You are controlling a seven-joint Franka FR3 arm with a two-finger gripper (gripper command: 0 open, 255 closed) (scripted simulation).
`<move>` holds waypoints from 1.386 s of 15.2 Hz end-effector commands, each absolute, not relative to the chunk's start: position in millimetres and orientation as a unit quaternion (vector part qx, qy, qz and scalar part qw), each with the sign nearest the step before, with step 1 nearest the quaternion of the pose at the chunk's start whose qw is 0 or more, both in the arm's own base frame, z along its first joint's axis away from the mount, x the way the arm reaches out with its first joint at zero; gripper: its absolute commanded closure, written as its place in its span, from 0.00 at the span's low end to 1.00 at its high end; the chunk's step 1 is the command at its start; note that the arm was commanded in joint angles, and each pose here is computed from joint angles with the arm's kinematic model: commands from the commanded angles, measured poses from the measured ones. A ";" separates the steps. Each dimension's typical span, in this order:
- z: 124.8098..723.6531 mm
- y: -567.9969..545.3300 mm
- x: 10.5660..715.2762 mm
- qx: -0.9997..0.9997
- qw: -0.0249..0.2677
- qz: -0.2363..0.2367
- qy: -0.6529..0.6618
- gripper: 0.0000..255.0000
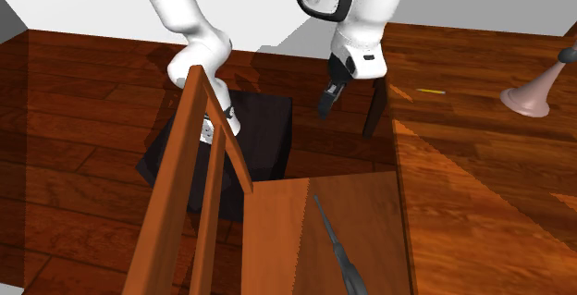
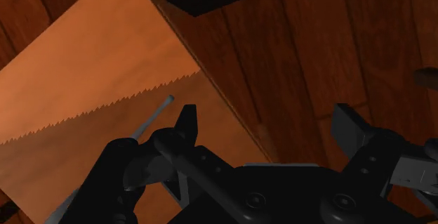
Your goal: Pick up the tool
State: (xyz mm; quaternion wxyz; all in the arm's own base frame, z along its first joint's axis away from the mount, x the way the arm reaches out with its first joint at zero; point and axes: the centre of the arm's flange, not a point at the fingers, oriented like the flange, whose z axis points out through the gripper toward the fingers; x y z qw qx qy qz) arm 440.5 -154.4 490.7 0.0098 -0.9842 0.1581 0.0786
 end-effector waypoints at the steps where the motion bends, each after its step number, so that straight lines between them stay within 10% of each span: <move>1: 475.7 -177.9 451.2 -0.979 0.016 0.081 0.184 0.00; 21: 328.9 -416.3 502.0 -0.893 0.084 0.102 0.429 0.00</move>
